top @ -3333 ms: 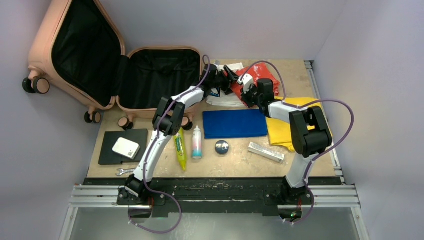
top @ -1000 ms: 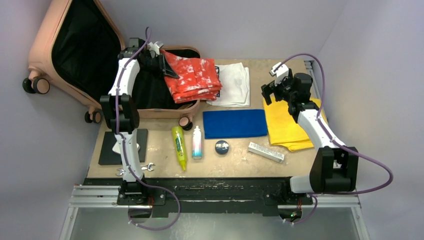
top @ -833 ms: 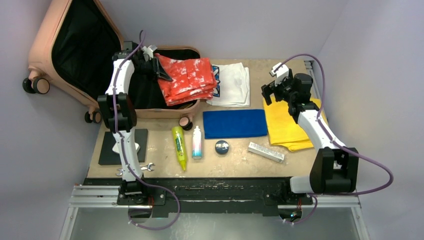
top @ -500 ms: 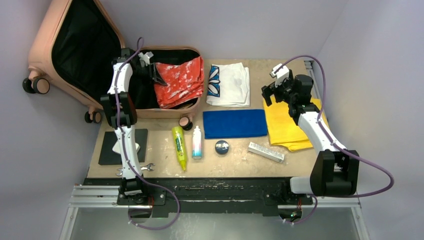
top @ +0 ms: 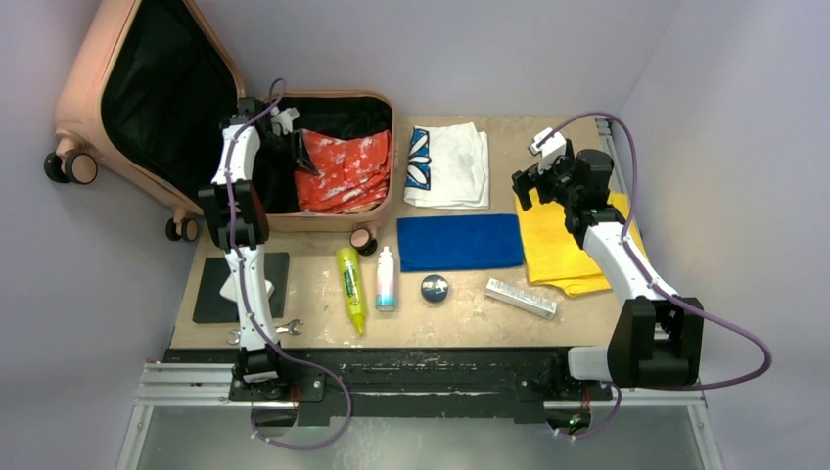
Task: Pack the luggage
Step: Place the clothes in the luggage.
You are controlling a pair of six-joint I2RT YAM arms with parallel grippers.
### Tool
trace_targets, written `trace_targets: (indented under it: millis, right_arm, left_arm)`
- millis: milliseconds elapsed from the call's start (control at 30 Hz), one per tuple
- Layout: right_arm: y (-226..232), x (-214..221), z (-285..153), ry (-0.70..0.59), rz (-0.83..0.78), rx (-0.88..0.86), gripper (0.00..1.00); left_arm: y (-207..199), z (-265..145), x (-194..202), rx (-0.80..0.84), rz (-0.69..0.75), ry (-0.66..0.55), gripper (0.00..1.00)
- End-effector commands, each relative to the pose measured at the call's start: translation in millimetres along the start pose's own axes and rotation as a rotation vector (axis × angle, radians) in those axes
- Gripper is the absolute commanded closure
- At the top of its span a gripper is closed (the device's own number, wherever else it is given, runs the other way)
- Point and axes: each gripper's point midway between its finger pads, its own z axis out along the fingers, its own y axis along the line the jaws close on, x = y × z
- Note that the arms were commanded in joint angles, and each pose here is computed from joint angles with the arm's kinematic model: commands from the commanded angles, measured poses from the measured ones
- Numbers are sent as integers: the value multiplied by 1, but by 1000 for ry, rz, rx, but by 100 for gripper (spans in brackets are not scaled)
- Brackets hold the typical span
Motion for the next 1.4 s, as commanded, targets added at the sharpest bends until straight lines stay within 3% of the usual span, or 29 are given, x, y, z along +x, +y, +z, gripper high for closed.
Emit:
trace_targets:
  millis: [0, 433, 633, 767, 833, 933, 967, 1033, 1200, 1367]
  right_arm:
    - [-1, -17, -4, -61, -11, 3, 2]
    - [1, -14, -2, -61, -5, -6, 2]
    - [2, -13, -2, -58, -4, -8, 2]
    - [3, -12, -2, -57, -4, -8, 2]
    - [3, -12, -2, -58, -4, -10, 2]
    - [3, -12, -2, -58, -3, -11, 2]
    - [3, -12, -2, -58, -4, -11, 2]
    - [3, -12, -2, -59, -5, -11, 2]
    - [4, -14, -3, -62, -5, -16, 2]
    - [3, -13, -4, -60, -6, -11, 2]
  left_arm:
    - [-2, -50, -55, -134, 145, -205, 60]
    - [41, -58, -79, -373, 176, -288, 58]
    - [38, -65, -91, -383, 180, -345, 86]
    - [32, -71, -94, -370, 191, -364, 88]
    - [27, -71, -92, -349, 167, -364, 80]
    - [20, -67, -81, -306, 161, -336, 50]
    - [20, -67, -78, -304, 162, -329, 45]
    - [26, -69, -77, -319, 158, -331, 45]
    - [47, -61, -79, -295, 99, -328, 55]
    - [47, -51, -79, -226, 66, -323, 75]
